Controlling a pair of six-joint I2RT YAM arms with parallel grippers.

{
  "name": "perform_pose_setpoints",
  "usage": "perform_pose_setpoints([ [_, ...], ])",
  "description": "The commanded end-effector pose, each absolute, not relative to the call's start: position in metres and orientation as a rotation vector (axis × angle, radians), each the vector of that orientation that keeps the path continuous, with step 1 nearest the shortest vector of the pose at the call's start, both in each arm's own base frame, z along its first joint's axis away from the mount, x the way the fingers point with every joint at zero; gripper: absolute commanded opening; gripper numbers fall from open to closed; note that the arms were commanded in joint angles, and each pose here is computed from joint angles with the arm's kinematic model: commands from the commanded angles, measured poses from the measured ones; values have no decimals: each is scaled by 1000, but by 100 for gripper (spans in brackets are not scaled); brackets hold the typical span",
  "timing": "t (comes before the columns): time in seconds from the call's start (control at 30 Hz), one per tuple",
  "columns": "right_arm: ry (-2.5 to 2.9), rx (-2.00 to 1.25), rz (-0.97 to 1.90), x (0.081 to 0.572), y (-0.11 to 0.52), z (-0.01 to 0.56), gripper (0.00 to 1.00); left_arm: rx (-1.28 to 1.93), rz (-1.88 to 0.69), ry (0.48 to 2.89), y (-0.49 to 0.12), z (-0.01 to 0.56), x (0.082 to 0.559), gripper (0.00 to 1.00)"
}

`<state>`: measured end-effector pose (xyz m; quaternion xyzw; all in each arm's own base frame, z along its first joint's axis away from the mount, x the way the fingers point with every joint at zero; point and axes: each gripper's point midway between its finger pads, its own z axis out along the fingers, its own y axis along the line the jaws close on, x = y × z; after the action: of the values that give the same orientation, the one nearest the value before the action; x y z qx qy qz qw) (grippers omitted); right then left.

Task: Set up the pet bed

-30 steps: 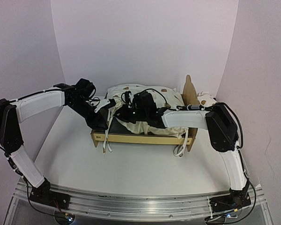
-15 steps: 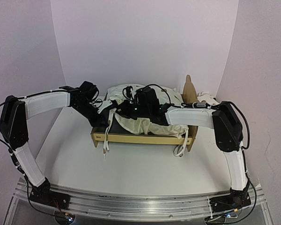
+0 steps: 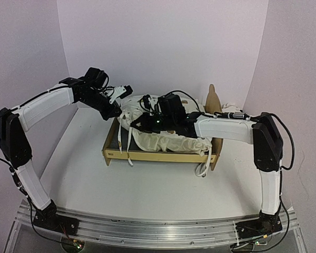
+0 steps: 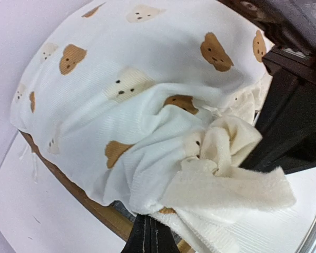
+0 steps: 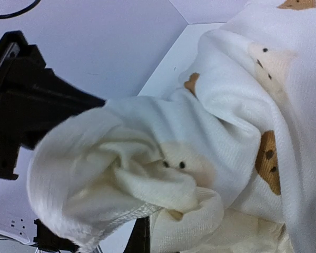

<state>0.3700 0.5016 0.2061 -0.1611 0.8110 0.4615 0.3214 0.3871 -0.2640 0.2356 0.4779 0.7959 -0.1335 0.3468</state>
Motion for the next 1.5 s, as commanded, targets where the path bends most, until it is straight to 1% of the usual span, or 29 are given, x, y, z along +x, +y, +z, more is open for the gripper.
perform_pose_setpoints([
  [0.0, 2060, -506, 1255, 354, 494, 249, 0, 1238, -260, 2000, -263, 250, 404, 0],
  [0.33, 2066, -515, 1266, 353, 495, 247, 0, 1227, -240, 1929, -276, 264, 429, 0],
  [0.53, 2075, -517, 1264, 353, 496, 243, 0, 1241, -273, 1938, -278, 262, 422, 0],
  [0.7, 2080, -526, 1266, 352, 498, 241, 0, 1245, -245, 1901, -280, 276, 430, 0],
  [0.83, 2089, -524, 1261, 352, 497, 238, 0, 1255, -280, 1927, -280, 267, 421, 0],
  [1.0, 2094, -523, 1254, 352, 495, 236, 0, 1259, -244, 1940, -275, 264, 423, 0],
  [1.2, 2095, -527, 1245, 351, 494, 237, 0, 1256, -445, 2024, -280, 264, 386, 0],
  [1.3, 2091, -525, 1243, 352, 495, 238, 0, 1253, -480, 2066, -277, 250, 375, 0],
  [1.47, 2097, -524, 1254, 352, 496, 237, 0, 1236, -491, 2129, -273, 224, 371, 0],
])
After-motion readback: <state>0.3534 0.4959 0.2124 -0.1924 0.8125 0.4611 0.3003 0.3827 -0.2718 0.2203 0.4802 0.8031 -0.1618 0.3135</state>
